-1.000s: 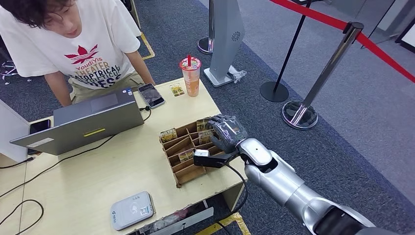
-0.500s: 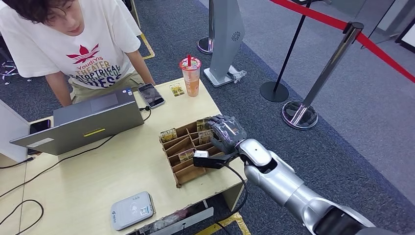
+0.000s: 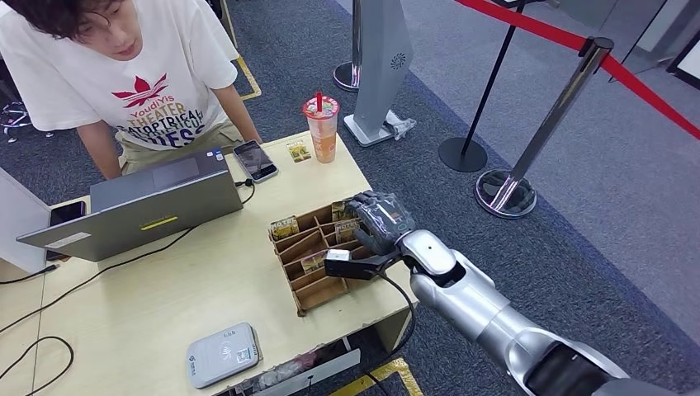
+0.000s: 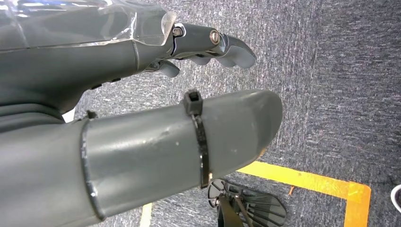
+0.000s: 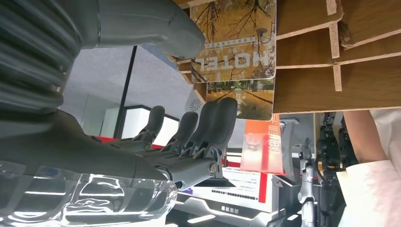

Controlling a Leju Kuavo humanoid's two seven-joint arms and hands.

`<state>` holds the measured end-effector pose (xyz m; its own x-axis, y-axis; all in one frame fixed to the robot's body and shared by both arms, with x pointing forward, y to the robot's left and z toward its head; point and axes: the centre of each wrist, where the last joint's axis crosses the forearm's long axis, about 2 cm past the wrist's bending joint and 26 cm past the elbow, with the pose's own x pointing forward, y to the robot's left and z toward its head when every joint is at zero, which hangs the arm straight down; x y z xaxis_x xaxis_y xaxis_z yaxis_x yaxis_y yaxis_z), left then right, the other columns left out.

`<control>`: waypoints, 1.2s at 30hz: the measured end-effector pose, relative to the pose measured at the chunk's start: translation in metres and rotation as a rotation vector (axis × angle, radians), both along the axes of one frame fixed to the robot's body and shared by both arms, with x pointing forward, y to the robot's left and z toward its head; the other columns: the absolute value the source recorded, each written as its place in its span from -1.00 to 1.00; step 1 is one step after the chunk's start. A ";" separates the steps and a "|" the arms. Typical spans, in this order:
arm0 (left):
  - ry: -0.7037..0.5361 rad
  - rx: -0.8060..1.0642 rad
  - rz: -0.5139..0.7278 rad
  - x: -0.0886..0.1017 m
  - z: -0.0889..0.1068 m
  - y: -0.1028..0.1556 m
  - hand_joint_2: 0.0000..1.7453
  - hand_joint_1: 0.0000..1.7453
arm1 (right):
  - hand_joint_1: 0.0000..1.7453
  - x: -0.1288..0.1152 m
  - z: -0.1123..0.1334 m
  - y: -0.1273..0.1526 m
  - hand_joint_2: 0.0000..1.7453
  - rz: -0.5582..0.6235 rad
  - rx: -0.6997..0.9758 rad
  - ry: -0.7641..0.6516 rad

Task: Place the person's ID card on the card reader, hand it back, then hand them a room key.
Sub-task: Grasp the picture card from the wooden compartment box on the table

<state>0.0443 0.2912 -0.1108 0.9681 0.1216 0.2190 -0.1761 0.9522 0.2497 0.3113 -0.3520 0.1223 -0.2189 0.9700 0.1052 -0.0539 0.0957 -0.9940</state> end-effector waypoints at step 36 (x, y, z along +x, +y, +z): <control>-0.001 0.001 -0.006 0.001 0.000 0.000 -1.00 -1.00 | 0.66 0.009 -0.002 -0.008 1.00 -0.011 0.026 0.054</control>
<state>0.0449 0.2912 -0.1107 0.9686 0.1159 0.2198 -0.1709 0.9529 0.2504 0.3204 -0.3601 0.1205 -0.2014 0.9691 0.1421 -0.1066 0.1225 -0.9867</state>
